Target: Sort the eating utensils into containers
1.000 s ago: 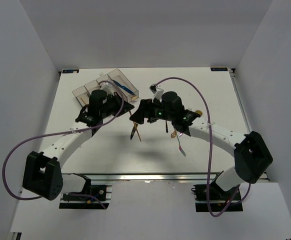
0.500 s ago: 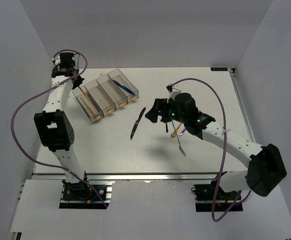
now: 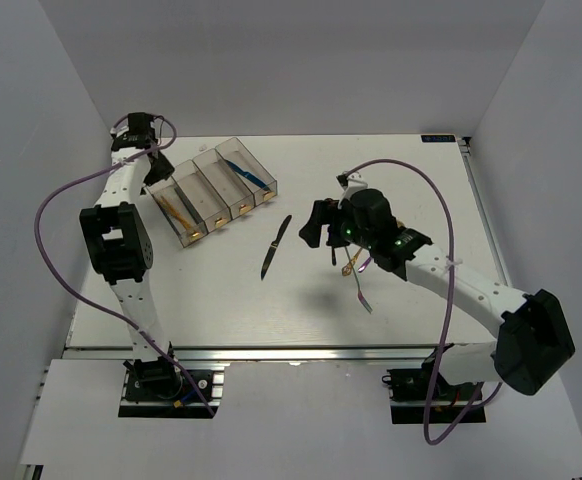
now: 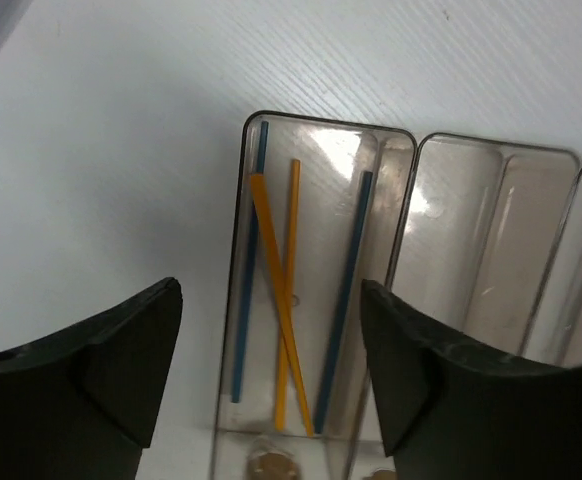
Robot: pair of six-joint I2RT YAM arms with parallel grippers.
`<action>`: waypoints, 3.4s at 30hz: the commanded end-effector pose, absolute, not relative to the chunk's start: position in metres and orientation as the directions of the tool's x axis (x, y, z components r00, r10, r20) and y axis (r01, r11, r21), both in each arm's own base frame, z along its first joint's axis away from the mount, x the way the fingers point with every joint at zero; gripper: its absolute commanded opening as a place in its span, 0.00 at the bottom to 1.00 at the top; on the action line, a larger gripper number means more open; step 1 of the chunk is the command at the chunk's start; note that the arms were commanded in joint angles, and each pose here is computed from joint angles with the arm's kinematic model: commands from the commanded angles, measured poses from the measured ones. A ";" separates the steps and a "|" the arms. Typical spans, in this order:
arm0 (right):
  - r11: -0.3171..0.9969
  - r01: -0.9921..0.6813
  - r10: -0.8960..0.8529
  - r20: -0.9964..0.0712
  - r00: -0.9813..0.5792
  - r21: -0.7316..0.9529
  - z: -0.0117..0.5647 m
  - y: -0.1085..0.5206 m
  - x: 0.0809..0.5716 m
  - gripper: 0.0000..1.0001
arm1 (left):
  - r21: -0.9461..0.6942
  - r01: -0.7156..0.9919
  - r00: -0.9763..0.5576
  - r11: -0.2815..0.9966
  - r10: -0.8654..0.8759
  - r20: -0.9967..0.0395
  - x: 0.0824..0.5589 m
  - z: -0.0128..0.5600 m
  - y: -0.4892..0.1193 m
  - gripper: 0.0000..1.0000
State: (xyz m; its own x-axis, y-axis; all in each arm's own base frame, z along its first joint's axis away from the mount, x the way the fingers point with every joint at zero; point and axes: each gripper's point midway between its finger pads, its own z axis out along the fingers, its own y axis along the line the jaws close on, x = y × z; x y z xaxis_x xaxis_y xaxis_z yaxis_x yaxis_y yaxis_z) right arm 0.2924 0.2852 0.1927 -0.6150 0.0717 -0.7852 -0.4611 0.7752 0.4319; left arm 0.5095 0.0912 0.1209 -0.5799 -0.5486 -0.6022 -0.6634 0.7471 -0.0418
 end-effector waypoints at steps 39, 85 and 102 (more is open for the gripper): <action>0.997 -0.008 0.059 -0.776 -0.627 0.083 0.175 0.136 0.294 0.83 | -0.047 0.367 -0.823 0.929 0.302 -0.481 0.435 0.101 -0.267 0.90; 0.989 -0.086 0.048 -0.801 -0.597 0.123 0.186 0.139 0.285 0.82 | 0.059 0.274 -0.913 0.960 0.279 -0.296 0.406 0.012 -0.253 0.00; 0.985 -0.103 0.049 -0.804 -0.592 0.136 0.188 0.143 0.285 0.82 | -0.082 0.248 -0.847 0.965 0.175 -0.502 0.421 0.096 -0.275 0.00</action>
